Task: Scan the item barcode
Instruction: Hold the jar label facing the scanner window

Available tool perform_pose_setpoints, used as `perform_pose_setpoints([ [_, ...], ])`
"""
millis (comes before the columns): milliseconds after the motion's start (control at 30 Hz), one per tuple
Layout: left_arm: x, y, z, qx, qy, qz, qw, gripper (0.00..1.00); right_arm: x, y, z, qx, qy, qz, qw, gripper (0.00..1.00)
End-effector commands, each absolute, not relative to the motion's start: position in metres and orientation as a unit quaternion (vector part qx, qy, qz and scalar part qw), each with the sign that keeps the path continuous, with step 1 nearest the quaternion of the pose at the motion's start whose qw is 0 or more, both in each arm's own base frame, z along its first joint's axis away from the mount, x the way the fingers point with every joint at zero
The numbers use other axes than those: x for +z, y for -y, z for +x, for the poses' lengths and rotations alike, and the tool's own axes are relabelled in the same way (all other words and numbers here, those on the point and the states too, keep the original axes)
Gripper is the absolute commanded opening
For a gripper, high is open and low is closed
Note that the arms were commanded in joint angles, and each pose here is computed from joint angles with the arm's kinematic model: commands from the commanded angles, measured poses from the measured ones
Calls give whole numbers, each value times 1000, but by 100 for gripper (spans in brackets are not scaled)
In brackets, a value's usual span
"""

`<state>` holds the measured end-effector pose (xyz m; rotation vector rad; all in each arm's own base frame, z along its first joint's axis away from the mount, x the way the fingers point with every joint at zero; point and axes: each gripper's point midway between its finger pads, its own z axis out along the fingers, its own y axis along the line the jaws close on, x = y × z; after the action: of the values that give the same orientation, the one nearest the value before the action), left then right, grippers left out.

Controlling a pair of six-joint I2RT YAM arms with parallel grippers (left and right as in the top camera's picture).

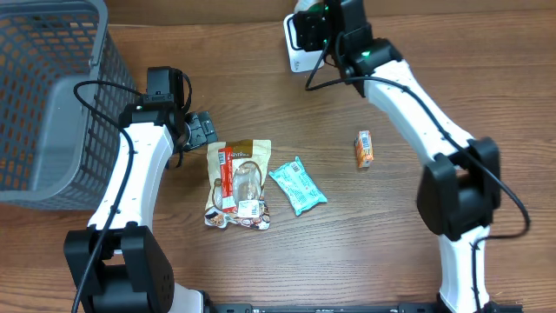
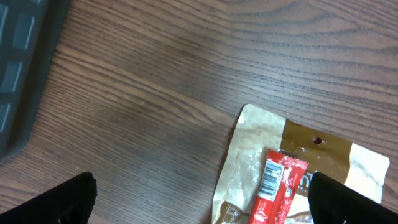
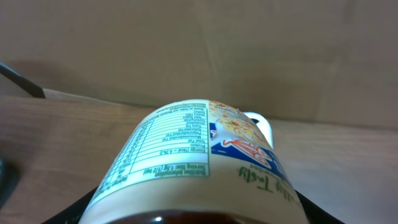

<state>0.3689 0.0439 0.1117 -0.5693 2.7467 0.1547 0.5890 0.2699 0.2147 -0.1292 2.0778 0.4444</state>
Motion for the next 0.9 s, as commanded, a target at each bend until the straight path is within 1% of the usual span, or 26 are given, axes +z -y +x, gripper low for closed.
perform_pose_setpoints([
  [0,120,-42,374,52,-962,-202,178,100,212,-279,602,189,-839,-62,507,44],
  [133,120,-42,374,52,-962,-202,178,100,205,-284,614,208,-826,-41,522,43],
  [433,120,-42,374,52,-962,-202,178,100,220,-284,636,215,-779,-21,589,44],
  [567,120,-42,374,52,-962,-202,178,100,208,-287,646,218,-766,-16,605,43],
  [867,120,-42,374,52,-962,-202,178,100,170,-291,655,224,-765,-7,603,43],
])
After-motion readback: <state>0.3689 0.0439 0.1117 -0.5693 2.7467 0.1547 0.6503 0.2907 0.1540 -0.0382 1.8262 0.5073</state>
